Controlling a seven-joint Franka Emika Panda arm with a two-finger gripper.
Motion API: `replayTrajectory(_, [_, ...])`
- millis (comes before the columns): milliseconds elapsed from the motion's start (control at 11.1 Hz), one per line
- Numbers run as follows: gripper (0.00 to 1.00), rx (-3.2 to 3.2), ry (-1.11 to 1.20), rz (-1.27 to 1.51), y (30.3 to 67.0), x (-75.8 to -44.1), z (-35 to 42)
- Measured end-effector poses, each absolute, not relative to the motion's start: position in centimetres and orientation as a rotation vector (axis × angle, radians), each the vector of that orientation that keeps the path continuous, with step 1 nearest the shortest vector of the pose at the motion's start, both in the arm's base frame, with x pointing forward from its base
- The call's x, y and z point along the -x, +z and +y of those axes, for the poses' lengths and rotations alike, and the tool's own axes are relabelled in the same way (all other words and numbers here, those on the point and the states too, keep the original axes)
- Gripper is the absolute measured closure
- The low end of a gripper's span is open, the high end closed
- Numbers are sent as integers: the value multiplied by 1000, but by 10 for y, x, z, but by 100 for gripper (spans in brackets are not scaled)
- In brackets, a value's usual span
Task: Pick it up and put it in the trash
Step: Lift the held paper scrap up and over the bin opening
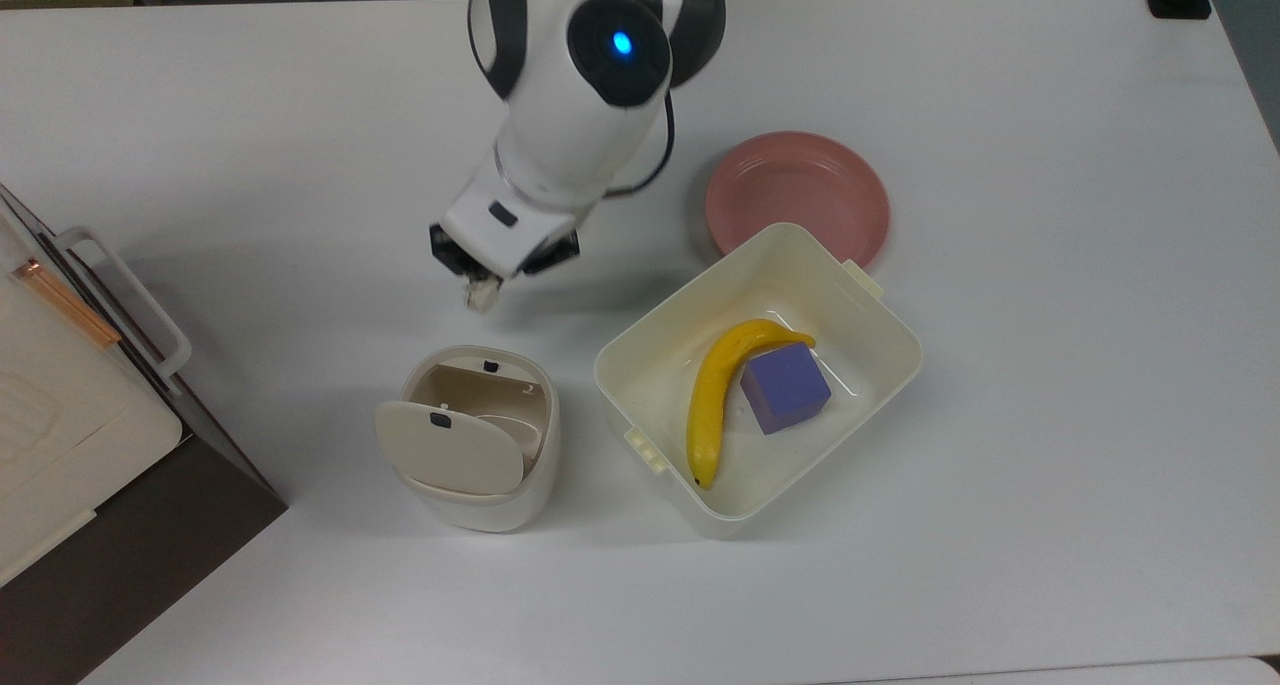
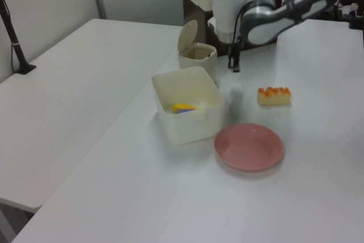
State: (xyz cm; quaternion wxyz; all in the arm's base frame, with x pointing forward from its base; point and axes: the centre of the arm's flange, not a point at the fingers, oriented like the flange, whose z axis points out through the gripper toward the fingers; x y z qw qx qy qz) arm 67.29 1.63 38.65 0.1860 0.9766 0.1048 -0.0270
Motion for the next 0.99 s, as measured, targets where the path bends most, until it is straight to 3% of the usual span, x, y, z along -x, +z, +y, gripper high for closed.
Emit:
replayTrajectory(271, [87,-2869,-54,286,443,-659,-5])
replayTrajectory(541, [87,-2984,190,161,498,-665,-19])
replayTrajectory(993, [87,-3034,482,-228,514,-686,-29])
